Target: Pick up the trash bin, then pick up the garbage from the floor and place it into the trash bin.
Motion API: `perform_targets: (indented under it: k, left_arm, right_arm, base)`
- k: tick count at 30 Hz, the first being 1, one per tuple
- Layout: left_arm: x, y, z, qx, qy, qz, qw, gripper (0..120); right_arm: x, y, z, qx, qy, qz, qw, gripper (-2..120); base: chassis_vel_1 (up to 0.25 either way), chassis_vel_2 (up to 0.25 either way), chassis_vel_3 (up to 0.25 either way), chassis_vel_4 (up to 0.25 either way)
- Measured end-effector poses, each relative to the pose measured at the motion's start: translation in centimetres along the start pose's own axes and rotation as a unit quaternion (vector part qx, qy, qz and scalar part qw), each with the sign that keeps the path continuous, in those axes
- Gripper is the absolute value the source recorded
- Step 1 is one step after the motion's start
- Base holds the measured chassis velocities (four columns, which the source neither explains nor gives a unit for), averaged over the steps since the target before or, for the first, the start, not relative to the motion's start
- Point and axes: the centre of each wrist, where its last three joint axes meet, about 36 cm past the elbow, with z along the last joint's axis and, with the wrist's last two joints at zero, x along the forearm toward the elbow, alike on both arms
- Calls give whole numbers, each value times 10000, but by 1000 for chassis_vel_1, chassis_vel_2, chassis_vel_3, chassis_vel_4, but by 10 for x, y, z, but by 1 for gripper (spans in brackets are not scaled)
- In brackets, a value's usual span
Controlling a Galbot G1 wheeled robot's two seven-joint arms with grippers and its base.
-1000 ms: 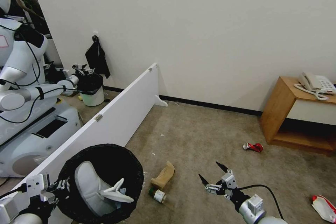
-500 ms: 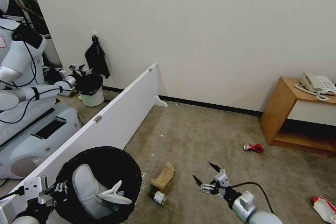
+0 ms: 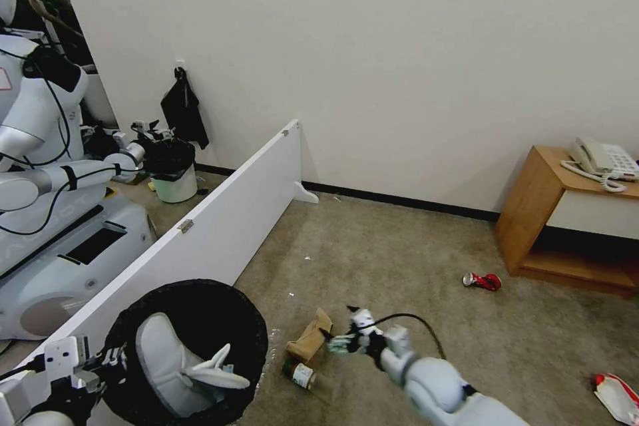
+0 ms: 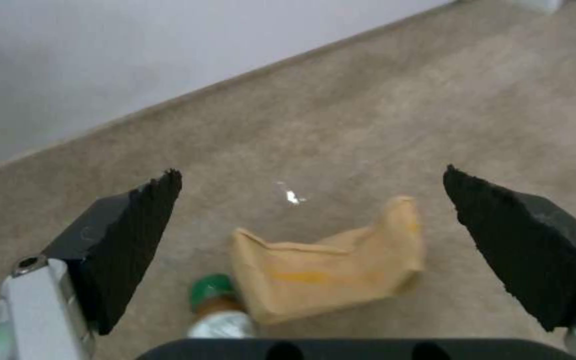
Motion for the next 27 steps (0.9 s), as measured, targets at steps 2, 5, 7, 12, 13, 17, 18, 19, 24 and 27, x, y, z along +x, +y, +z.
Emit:
perform_targets:
  k: [2,5,7,12,13,17,18,19,24,27]
  left_arm:
    - [0,0,0,3,-6,3,10000,4]
    - [0,0,0,5,2,8,10000,4]
    - [0,0,0,0,8,6,10000,4]
    - [0,0,-1,-14,-8,-10,10000,4]
    - [0,0,-1,-13,-7,-13,10000,4]
    - [0,1,0,-7,-3,-22,10000,4]
    - [0,1,0,-7,-3,-22,10000,4]
    - [0,1,-1,-8,-5,-24,10000,4]
    - [0,1,-1,-11,-11,-33,10000,4]
    - [0,1,-1,-13,-14,-32,10000,4]
  right_arm:
    - [-12,9,-8,-130,100,-73,9998,100]
    - [-27,18,-21,-237,247,-101,9994,100]
    - [-33,22,-25,-244,305,-72,9992,100]
    - [-50,35,-36,-171,489,-152,9985,100]
    - [-54,39,-40,-208,615,-219,9977,100]
    - [-63,53,-56,-446,1361,-421,9888,100]
    - [-63,53,-56,-446,1361,-421,9888,100]
    - [-63,53,-57,-455,1409,-427,9881,100]
    - [-64,54,-56,-493,1646,-414,9842,100]
    - [-58,51,-41,-570,1799,-325,9815,100]
  base:
    - [0,0,0,0]
    - [0,0,0,0]
    - [0,0,0,0]
    - [0,0,0,0]
    - [0,0,0,0]
    - [0,0,0,0]
    - [0,0,0,0]
    - [0,0,0,0]
    - [0,0,0,0]
    - [0,0,0,0]
